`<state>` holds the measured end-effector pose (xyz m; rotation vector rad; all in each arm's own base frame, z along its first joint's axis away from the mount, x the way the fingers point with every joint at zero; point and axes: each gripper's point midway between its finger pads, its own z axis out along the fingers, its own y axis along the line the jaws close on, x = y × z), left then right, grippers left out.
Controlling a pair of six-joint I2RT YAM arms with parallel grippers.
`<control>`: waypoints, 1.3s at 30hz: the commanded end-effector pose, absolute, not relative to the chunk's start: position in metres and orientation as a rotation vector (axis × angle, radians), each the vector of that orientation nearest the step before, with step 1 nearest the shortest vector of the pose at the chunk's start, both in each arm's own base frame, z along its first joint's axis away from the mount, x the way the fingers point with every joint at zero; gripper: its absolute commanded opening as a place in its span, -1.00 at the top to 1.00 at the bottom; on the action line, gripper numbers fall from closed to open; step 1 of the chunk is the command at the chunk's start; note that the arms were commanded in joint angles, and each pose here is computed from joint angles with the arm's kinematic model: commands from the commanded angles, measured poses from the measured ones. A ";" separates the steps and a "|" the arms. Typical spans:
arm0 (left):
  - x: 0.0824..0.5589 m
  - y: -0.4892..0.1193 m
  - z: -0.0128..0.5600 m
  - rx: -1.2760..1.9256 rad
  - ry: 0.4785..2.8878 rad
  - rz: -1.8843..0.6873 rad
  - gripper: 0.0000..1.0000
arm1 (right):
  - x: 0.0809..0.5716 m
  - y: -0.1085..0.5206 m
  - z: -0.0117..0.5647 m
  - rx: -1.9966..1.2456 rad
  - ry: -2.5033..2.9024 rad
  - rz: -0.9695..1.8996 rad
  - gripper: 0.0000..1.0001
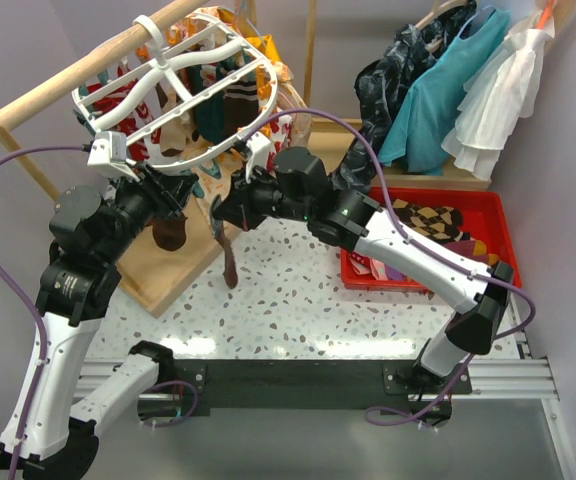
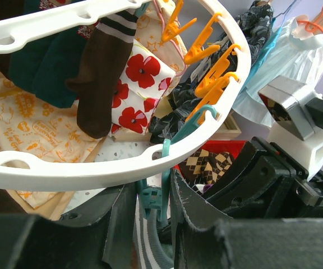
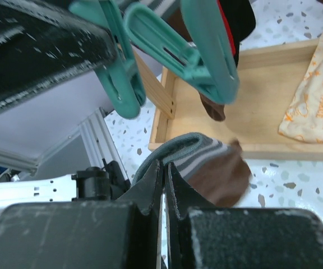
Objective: Clip the socks to the hanger
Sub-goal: Pick up the sock from the bin, then clamp the sock onto the hanger.
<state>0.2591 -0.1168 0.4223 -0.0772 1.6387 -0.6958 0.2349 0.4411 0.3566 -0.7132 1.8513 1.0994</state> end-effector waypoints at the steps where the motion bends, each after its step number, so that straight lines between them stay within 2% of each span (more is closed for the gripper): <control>1: 0.263 -0.118 0.431 -0.068 1.604 -0.703 1.00 | 0.229 0.454 0.384 -0.764 1.746 1.133 1.00; 39: 0.273 -0.104 0.404 -0.088 1.660 -0.578 1.00 | 0.229 0.464 0.421 -0.722 1.627 1.159 1.00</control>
